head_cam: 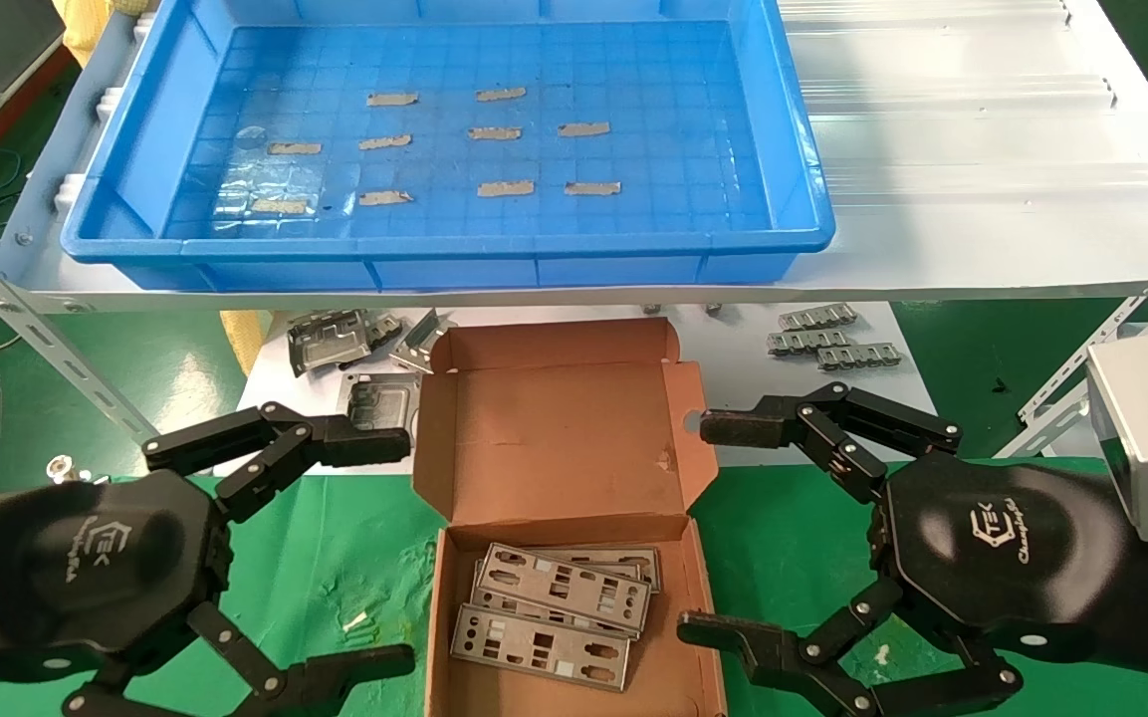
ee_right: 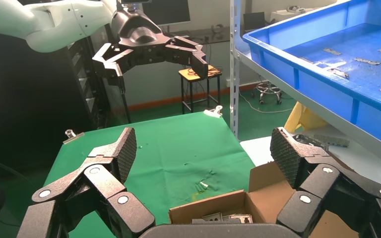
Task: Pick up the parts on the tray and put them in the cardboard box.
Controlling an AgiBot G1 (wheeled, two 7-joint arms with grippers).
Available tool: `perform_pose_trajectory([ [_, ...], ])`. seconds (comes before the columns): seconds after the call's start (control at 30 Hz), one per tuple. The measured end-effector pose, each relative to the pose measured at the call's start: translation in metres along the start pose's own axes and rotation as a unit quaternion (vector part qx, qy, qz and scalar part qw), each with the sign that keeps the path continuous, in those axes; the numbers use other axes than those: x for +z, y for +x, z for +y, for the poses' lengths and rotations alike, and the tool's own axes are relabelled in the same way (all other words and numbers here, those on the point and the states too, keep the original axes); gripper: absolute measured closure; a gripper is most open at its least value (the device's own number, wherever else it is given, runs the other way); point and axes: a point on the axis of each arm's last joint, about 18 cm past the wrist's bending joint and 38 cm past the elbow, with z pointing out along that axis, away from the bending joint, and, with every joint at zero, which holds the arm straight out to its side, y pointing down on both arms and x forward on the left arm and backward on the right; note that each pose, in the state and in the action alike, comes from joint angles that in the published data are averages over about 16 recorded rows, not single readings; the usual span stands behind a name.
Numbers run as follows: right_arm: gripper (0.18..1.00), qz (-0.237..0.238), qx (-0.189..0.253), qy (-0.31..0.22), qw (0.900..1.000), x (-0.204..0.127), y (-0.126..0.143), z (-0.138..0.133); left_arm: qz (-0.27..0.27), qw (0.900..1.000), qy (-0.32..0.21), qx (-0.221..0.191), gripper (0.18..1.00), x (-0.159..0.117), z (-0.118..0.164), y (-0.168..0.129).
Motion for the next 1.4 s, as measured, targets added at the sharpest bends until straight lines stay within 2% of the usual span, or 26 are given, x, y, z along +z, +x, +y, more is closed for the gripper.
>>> perform_pose_trajectory([
  [1.4,0.178,0.0,0.0,0.0,1.0,0.0,0.0,0.0,0.0,1.0,0.0,0.0,0.184,0.0,0.0,0.0],
])
